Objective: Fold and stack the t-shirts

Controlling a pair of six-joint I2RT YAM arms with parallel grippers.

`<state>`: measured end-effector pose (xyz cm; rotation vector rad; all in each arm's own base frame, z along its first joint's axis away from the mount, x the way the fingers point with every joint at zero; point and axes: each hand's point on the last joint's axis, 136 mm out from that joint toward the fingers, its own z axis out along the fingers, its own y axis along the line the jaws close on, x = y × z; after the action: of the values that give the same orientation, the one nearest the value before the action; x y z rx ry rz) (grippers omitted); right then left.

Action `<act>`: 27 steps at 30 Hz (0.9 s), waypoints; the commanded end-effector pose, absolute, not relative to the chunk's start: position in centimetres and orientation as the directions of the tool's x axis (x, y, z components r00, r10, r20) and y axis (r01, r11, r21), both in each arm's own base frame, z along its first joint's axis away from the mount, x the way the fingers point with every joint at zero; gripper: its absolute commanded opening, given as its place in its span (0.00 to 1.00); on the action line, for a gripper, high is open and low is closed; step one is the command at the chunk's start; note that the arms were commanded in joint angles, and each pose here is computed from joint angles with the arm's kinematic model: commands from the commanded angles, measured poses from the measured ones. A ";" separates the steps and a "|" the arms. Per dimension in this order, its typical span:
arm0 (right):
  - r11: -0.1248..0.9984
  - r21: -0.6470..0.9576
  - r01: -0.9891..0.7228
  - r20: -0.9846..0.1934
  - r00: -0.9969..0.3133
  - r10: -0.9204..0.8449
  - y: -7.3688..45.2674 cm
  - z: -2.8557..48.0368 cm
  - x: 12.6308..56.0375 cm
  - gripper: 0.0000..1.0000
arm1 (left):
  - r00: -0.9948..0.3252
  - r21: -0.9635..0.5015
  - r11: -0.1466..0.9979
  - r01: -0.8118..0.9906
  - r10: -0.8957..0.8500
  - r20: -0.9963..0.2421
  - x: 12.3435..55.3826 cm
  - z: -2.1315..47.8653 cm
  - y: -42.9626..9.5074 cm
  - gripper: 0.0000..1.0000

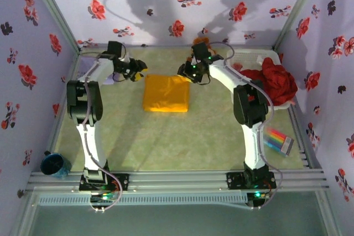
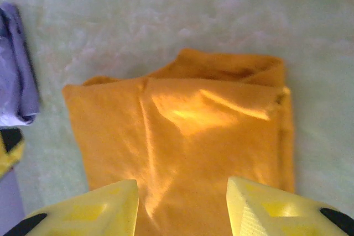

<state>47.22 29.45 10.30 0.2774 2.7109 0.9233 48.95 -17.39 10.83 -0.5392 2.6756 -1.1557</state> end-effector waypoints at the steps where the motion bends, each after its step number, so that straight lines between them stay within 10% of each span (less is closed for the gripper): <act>1: 0.738 0.666 0.107 -0.148 -0.951 0.272 31.0 8.0 49.0 0.47 | -0.925 -0.749 0.607 -0.265 -0.379 0.021 48.4 8.8 -19.8 0.47; 8: 0.808 0.567 0.161 -0.236 -0.908 0.347 28.1 5.0 52.8 0.44 | -0.881 -0.735 0.556 -0.388 -0.459 0.118 48.7 3.8 -18.1 0.47; 17: 0.851 0.525 0.020 -0.336 -0.913 0.229 27.0 13.9 50.6 0.47 | -0.924 -0.735 0.633 -0.242 -0.382 -0.025 48.0 10.9 -17.3 0.51; 27: 0.858 0.513 0.023 -0.291 -0.936 0.199 23.8 14.4 44.1 0.48 | -0.967 -0.359 0.924 -0.132 -0.199 -0.157 44.2 8.6 -14.5 0.65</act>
<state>46.11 24.85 15.53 0.1796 2.6470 0.7548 46.76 -15.62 10.36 -0.3760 2.7671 -0.7637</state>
